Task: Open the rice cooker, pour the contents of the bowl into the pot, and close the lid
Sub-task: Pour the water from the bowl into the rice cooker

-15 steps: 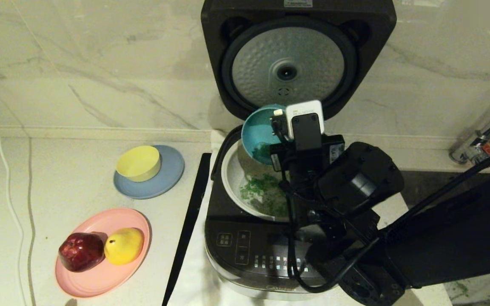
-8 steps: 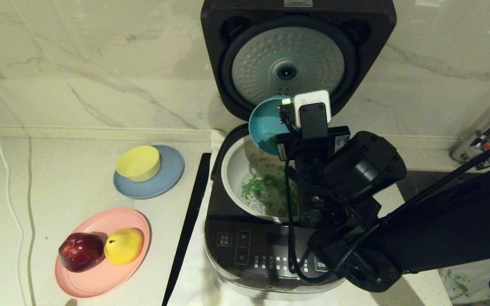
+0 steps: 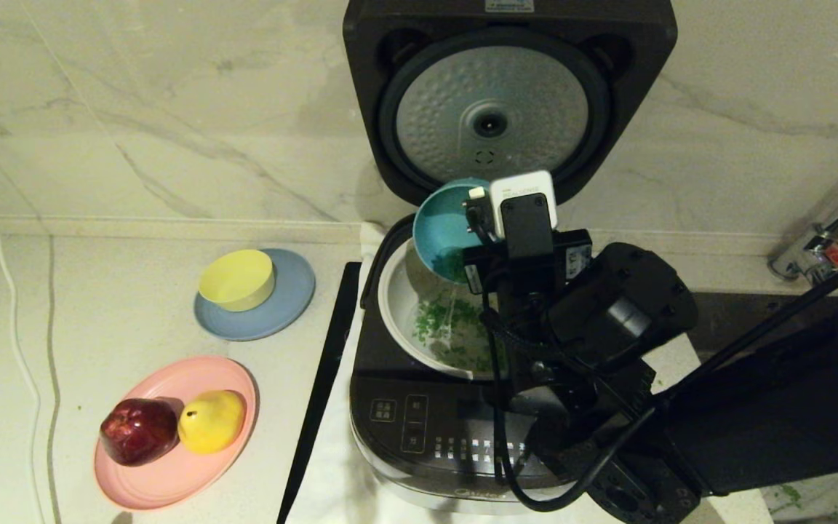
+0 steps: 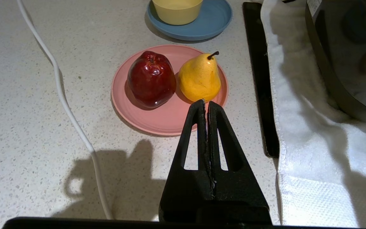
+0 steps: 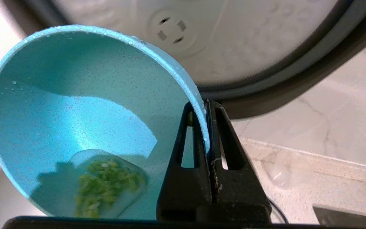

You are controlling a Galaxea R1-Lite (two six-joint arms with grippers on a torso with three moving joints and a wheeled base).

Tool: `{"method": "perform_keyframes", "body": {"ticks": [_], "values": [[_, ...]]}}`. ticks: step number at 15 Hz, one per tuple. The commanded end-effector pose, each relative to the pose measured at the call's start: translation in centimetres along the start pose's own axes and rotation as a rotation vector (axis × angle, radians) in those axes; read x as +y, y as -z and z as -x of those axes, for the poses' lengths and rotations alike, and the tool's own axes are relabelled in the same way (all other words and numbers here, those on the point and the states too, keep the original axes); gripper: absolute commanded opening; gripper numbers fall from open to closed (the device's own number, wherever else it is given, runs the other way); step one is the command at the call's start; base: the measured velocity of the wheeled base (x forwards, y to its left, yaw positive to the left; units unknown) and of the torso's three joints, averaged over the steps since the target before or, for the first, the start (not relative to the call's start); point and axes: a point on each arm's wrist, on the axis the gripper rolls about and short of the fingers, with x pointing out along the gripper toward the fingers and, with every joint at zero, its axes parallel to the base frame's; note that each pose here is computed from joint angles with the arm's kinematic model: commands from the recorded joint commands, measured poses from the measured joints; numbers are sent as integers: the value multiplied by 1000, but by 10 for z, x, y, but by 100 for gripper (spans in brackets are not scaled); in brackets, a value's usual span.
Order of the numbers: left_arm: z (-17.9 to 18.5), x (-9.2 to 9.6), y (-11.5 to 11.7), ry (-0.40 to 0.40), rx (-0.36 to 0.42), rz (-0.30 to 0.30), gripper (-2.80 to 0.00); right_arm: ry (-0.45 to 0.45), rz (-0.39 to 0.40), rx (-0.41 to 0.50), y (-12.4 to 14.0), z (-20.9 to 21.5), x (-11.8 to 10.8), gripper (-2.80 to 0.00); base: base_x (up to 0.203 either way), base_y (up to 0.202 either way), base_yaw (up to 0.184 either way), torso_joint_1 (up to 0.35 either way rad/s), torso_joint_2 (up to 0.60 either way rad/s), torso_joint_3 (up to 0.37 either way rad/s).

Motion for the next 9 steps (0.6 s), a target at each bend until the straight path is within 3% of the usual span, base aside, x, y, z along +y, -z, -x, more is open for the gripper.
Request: {"method": "perform_keyframes", "body": {"ticks": [1,6,9], "values": [[0,0,1,0,2,-1,-280,43,-8,-13,3,-15,1,-280,0,0,0,0,0,0],[0,0,1,0,2,-1,-280,51,16,-2,12,-19,-4,-280,0,0,0,0,0,0],[0,0,1,0,3,0,-280,-1,35,18,10,1,-4,-280,0,0,0,0,0,0]]}}
